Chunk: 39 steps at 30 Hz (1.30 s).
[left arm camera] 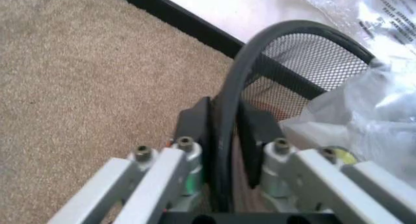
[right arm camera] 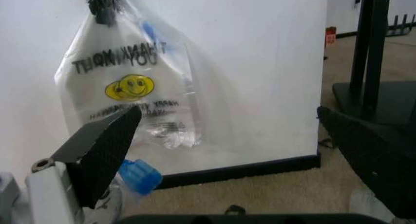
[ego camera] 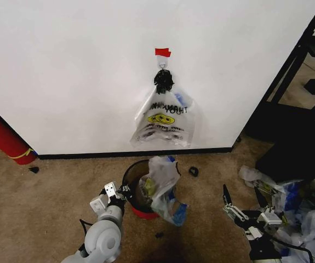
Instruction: Pick up the garbage bag from the wall and place it over the trash bin.
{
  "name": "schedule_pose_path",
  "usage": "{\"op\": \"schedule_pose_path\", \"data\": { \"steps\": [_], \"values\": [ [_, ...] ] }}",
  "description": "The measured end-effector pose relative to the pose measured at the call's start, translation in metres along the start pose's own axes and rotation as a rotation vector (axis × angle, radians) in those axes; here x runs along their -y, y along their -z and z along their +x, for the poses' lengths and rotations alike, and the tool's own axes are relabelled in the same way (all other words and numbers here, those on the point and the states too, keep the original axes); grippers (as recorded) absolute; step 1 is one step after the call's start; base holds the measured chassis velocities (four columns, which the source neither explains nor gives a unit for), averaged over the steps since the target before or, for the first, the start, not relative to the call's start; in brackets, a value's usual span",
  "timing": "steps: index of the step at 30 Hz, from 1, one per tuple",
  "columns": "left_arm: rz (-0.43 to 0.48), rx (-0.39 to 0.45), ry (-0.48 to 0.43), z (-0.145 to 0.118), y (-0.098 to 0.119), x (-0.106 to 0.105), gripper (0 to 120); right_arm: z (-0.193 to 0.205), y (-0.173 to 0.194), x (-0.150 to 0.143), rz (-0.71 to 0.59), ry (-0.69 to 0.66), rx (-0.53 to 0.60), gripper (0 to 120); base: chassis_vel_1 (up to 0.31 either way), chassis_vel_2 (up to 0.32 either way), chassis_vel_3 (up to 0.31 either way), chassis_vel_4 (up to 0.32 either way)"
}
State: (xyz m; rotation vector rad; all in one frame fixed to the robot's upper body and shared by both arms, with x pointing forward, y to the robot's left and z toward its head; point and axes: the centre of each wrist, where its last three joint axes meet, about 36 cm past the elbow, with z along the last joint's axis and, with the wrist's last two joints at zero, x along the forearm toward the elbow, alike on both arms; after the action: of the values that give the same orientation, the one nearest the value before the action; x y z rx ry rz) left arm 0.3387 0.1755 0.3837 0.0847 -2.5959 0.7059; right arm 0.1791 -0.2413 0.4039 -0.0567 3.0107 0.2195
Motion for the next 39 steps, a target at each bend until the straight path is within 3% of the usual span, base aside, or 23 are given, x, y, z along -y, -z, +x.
{"op": "schedule_pose_path", "data": {
  "steps": [6,18,21,24,26,31,36,39],
  "values": [
    [0.009,0.014,0.002,0.002,0.004,0.002,43,0.000,0.001,-0.001,-0.003,0.001,0.004,100,0.000,0.000,0.000,0.000],
    [-0.113,0.131,-0.019,0.031,0.028,-0.001,85,-0.008,-0.003,0.000,-0.007,-0.004,0.004,100,0.000,0.000,0.000,0.000],
    [-0.241,0.171,-0.078,0.048,0.043,0.004,95,-0.014,-0.004,0.000,-0.011,-0.016,-0.002,100,0.000,0.000,0.000,0.000],
    [-0.353,0.193,-0.135,0.059,0.049,0.007,99,-0.018,-0.007,0.003,-0.009,-0.028,-0.008,100,0.000,0.000,0.000,0.000],
    [-0.375,0.193,-0.149,0.062,0.051,0.008,100,-0.019,-0.008,0.004,-0.009,-0.033,-0.011,100,0.000,0.000,0.000,0.000],
    [-0.544,0.193,-0.285,0.078,0.064,0.016,100,-0.027,-0.019,0.004,-0.016,-0.085,-0.027,100,0.000,0.000,0.000,0.000],
    [-0.624,0.164,-0.350,0.076,0.069,0.014,100,-0.031,-0.025,0.007,-0.016,-0.122,-0.027,100,0.000,0.000,0.000,0.000],
    [-0.656,0.147,-0.405,0.070,0.080,0.025,99,-0.032,-0.028,0.010,-0.014,-0.154,-0.028,100,0.000,0.000,0.000,0.000]
  ]
}}
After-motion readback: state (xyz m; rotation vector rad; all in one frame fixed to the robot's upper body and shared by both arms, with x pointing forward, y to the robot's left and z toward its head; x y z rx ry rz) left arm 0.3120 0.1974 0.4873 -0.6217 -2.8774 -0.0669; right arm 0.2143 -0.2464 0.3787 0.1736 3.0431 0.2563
